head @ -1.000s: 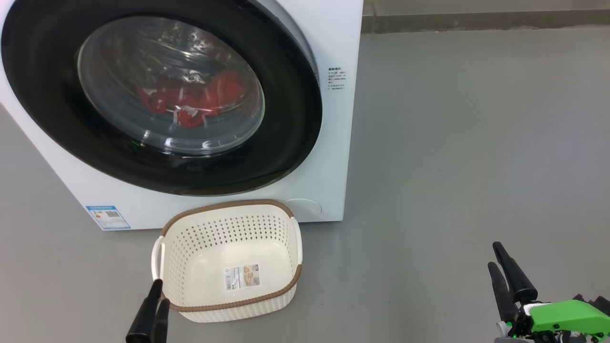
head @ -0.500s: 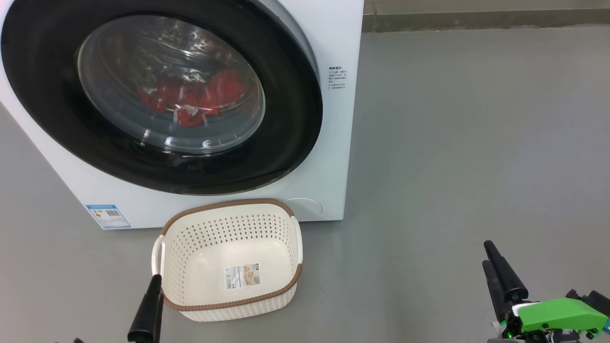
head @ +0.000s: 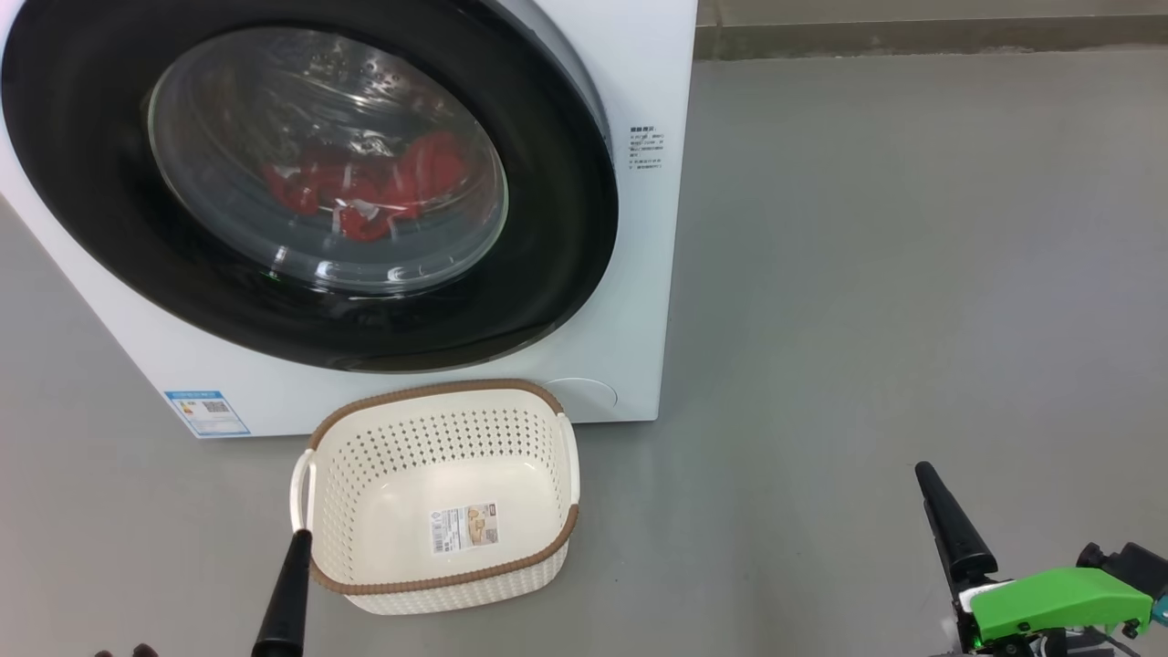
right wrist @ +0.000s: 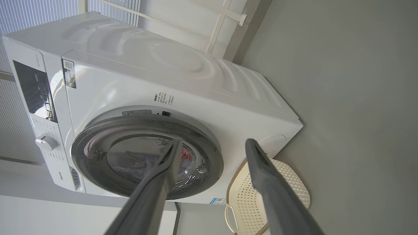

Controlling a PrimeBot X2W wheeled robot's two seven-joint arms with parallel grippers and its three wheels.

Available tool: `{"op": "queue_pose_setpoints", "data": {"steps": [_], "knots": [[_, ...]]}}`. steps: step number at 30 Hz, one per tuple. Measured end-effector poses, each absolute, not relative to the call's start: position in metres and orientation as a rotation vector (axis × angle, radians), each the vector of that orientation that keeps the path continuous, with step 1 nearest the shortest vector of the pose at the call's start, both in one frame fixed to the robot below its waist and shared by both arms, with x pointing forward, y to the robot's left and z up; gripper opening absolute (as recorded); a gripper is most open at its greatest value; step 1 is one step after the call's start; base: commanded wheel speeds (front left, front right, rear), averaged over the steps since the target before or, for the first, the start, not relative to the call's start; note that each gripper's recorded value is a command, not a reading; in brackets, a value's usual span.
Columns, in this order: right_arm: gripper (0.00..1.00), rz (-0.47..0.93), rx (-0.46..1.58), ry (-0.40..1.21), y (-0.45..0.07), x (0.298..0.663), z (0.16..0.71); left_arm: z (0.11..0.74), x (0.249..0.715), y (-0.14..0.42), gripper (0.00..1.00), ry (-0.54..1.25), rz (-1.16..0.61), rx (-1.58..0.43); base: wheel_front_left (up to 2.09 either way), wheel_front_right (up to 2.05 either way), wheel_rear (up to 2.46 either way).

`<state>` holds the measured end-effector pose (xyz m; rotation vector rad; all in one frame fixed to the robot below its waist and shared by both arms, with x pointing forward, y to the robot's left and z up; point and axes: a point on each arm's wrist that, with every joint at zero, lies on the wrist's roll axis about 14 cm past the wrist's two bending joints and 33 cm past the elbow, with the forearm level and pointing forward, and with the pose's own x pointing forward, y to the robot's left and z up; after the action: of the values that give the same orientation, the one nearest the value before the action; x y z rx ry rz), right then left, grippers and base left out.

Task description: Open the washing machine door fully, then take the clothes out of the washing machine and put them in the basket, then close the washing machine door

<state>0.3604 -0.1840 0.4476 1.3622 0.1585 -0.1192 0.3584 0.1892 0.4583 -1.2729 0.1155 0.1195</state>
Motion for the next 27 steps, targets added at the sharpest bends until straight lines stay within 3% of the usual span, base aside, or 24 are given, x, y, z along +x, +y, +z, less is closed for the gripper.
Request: {"op": "queue_pose_setpoints", "data": {"steps": [27], "knots": [[1.00, -0.025, 1.007, 0.194, -0.169, 0.361, 0.448, 0.460, 0.353, 0.183, 1.00, 0.125, 0.094, -0.885, 0.00, 0.00, 0.00]]}}
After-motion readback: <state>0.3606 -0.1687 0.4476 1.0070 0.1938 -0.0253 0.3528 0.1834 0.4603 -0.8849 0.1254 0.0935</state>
